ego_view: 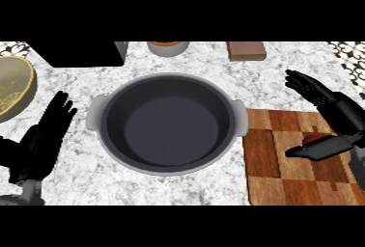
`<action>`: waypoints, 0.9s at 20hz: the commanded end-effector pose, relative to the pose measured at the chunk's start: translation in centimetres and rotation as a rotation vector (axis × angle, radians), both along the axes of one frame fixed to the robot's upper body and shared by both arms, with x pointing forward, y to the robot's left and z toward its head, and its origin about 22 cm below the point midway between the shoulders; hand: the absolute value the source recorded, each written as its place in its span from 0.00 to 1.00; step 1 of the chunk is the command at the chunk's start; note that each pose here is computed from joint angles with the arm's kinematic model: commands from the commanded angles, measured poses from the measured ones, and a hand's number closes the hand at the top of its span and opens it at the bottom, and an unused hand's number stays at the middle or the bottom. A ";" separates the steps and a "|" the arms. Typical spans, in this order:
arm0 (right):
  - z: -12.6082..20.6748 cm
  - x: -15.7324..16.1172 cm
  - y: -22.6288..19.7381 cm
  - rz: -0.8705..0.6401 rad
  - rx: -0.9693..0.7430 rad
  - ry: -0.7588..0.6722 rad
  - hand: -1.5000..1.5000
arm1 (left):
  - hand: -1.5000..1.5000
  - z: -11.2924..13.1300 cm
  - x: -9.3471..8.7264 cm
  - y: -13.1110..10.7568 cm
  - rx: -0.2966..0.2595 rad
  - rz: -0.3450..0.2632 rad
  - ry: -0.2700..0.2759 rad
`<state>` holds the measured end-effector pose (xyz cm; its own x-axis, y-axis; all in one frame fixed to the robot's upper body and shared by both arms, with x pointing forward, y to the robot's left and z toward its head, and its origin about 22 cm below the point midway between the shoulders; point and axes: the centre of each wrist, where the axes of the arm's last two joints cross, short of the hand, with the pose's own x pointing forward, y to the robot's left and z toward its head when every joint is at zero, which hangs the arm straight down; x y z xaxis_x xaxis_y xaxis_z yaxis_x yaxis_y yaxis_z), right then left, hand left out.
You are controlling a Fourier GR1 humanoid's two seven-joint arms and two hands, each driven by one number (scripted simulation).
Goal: Pick the tomato from the cutting board and place it in the pot
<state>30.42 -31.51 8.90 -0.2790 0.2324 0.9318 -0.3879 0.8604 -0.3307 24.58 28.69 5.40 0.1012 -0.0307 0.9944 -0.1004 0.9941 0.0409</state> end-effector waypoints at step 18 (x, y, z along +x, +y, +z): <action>12.7 -6.2 -18.0 0.231 -0.643 -0.249 0.00 | 0.50 1.2 1.8 -5.4 -0.036 -0.094 0.000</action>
<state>24.49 -48.54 19.30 -0.5554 0.6434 0.5268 -0.2543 0.4718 -0.8443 26.17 23.32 6.40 0.0878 -0.0103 0.9961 -0.0166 0.9998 0.0118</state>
